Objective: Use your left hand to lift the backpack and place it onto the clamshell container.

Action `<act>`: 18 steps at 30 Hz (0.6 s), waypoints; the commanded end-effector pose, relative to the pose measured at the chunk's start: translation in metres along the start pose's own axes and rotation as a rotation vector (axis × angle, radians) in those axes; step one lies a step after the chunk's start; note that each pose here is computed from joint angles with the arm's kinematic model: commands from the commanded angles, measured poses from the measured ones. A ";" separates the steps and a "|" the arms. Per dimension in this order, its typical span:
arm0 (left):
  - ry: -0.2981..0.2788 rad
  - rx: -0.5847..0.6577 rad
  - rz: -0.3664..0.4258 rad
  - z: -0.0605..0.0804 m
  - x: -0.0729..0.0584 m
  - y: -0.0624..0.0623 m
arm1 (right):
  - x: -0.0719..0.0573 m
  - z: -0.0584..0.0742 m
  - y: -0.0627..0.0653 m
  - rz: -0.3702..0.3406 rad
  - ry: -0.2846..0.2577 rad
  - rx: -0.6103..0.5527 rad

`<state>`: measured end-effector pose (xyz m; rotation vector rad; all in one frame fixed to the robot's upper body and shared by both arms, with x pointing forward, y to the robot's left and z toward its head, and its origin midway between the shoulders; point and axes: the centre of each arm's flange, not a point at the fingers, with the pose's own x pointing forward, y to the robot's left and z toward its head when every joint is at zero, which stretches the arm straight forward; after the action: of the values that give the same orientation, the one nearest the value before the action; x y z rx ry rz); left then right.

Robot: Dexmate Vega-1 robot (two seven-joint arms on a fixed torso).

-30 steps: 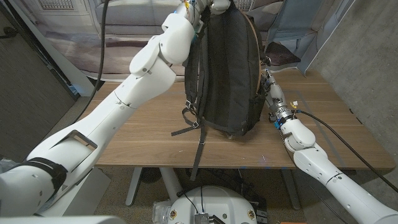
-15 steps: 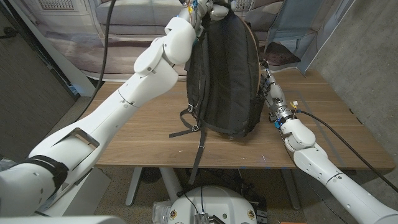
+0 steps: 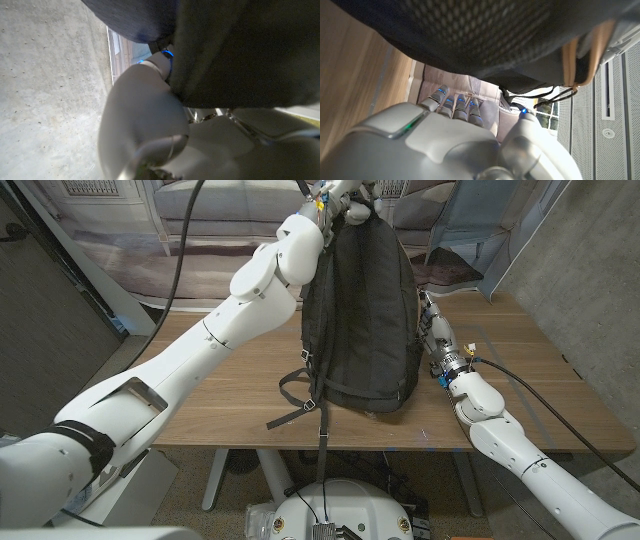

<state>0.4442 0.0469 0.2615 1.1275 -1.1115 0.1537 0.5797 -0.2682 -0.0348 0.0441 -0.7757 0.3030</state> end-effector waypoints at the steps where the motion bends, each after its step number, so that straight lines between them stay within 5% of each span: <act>1: 0.013 0.055 -0.030 -0.001 0.006 -0.015 | 0.001 -0.002 0.000 0.000 0.000 0.008; 18: 0.065 0.125 -0.062 -0.023 0.015 -0.048 | 0.005 -0.001 -0.002 0.008 0.006 -0.001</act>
<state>0.4737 0.0398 0.2506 1.2125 -1.0490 0.1867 0.5822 -0.2672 -0.0331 0.0435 -0.7771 0.3088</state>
